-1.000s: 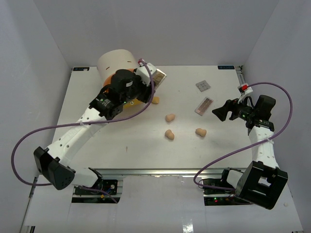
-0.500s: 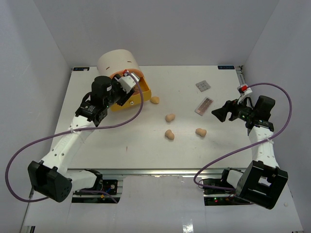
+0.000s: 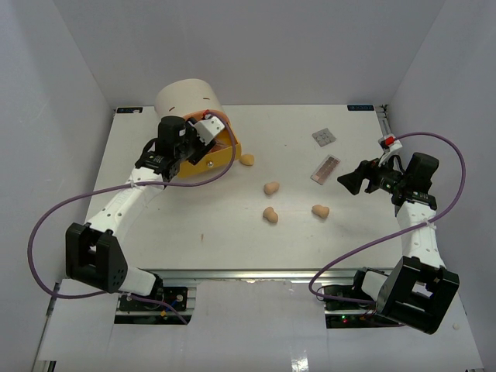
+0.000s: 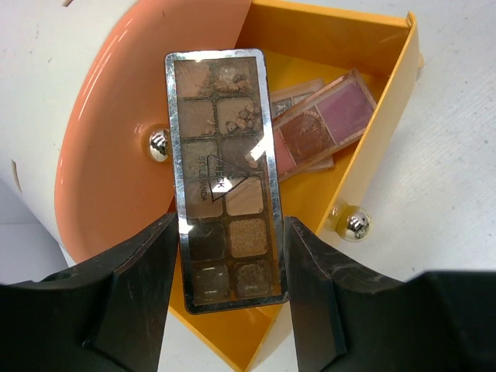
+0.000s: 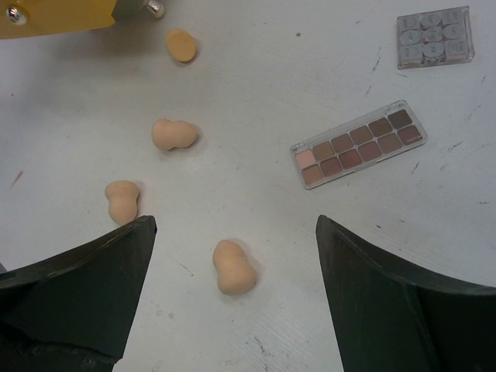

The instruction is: Organize the makeup

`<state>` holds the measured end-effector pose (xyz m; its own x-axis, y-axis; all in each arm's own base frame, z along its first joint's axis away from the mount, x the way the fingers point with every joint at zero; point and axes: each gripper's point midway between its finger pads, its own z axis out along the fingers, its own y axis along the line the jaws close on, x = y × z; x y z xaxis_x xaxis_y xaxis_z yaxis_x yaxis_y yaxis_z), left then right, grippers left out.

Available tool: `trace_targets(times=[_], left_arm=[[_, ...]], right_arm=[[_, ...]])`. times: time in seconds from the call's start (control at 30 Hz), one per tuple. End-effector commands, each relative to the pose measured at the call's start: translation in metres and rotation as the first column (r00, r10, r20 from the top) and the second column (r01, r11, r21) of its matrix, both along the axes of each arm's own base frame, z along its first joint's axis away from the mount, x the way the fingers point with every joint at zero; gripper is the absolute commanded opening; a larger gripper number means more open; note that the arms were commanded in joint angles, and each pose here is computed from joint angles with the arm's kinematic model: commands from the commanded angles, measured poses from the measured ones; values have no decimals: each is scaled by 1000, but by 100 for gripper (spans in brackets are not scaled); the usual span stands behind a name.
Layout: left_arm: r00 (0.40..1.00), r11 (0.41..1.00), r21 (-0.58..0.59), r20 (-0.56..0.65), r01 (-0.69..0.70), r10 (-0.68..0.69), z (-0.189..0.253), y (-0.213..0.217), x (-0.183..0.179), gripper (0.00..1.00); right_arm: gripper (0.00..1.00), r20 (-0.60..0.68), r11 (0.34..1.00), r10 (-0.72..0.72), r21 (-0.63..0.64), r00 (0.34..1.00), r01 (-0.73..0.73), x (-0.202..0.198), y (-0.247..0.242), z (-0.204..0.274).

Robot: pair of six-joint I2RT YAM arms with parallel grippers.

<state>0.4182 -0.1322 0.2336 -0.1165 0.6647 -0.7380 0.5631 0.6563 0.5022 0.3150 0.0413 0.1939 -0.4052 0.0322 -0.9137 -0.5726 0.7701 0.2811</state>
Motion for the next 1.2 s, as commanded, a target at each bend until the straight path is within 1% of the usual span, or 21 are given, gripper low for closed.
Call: trace_targets(times=[0.0,0.13,0.17,0.33,0.43,0.53,0.63,0.73,0.8,0.9,0.93,0.97,1.0,1.03,1.07,1.13,1.17], left_arm=[[993,999,-39,119,12,-7,38,-3,13,51],[993,998,-56,118,0,7,37,-3,15,75],[993,998,-61,115,-3,10,36,-3,15,79],[992,997,-79,121,-18,27,40,-2,15,90],[991,994,-110,131,-23,37,49,-3,12,94],[988,986,-167,146,-16,41,66,-6,8,97],[985,962,-271,158,-25,70,93,-7,-4,98],[985,913,-406,142,-36,101,116,-8,-28,98],[988,842,-535,73,-75,134,122,-10,-46,98],[993,753,-650,-21,-103,117,124,-11,-86,98],[993,728,-677,-40,-109,111,125,-10,-99,98],[992,709,-696,-53,-116,111,122,-9,-110,98],[991,688,-715,-63,-125,115,117,-5,-123,98],[988,684,-713,-94,-153,123,98,-2,-130,98],[989,669,-730,-67,-138,130,107,2,-138,98],[986,644,-751,-54,-144,157,95,13,-160,98],[985,640,-754,-51,-147,166,89,16,-165,98]], right_arm=[[90,28,1000,23,3,999,-23,1,1,4],[90,26,1000,24,2,999,-24,1,1,3],[90,25,1000,25,4,999,-25,1,1,3],[90,26,1000,25,3,999,-25,1,1,3],[90,21,1000,25,2,999,-25,1,1,1],[90,16,1000,24,-1,1000,-24,2,0,-1],[90,-1,1000,22,-3,1000,-22,2,-1,-5],[90,-38,1000,-1,-27,999,0,4,-4,-15],[90,-72,996,-40,-78,997,34,8,-9,-26],[90,-109,984,-68,-172,992,49,15,-1,-38],[90,-123,977,-87,-204,989,60,19,3,-43],[90,-145,963,-144,-250,979,105,25,2,-51],[90,-160,937,-216,-312,963,158,33,0,-59],[90,-161,889,-332,-382,930,251,40,-13,-66],[90,-190,892,-341,-374,920,253,43,-7,-71],[90,-237,853,-439,-412,867,319,56,-4,-84],[90,-247,838,-467,-430,849,336,60,-6,-89]])
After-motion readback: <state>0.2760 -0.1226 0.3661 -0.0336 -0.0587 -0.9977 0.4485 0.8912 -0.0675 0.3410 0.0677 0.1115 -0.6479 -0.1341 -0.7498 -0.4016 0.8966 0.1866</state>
